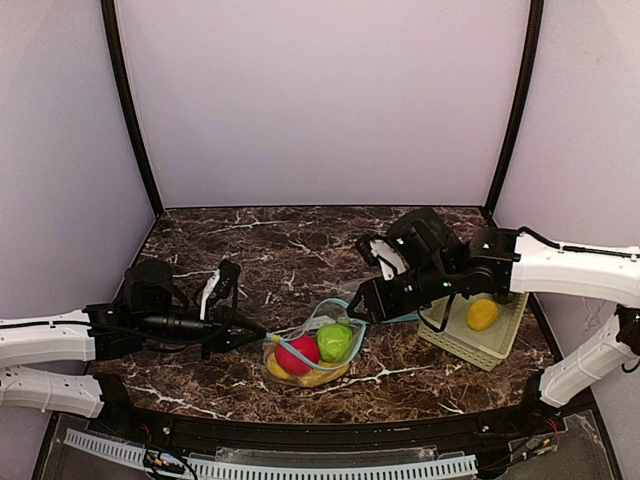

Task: Place the food in the zip-top bag and seal the zipper
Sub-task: Adjust the zipper food storage bag at the center of the board, then pass from the right arm to the left

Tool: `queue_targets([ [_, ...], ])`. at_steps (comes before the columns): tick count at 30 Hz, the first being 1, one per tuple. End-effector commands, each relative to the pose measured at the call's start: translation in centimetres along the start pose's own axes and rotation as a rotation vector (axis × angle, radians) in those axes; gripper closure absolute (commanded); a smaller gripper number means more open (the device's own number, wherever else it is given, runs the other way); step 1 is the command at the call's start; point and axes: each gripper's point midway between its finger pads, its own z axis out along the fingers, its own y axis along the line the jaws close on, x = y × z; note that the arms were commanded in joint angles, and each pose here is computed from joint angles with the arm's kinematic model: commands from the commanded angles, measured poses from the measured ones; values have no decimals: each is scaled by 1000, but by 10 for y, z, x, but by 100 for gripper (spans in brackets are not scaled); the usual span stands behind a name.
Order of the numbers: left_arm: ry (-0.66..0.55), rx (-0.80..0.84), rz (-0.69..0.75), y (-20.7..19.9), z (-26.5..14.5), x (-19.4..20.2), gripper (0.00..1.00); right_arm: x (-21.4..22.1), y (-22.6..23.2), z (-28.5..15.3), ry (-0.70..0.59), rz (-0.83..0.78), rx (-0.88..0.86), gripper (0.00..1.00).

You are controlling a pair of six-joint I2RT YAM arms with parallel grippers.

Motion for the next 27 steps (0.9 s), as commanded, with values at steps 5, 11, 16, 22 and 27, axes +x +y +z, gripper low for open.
queue_targets([
  [5, -13, 8, -13, -3, -5, 6, 99, 6, -7, 15, 39, -29, 18, 60],
  [11, -6, 6, -25, -4, -8, 11, 93, 3, -11, 23, 40, -8, 48, 87],
  [16, 17, 16, -37, -4, -5, 20, 49, -1, -19, 26, 46, 57, 56, 100],
  [22, 59, 7, -14, -3, 4, 26, 18, -2, -19, 29, 59, 66, 46, 100],
  [27, 50, -52, 36, 8, 9, 18, 16, -3, -18, 27, 55, 63, 37, 100],
])
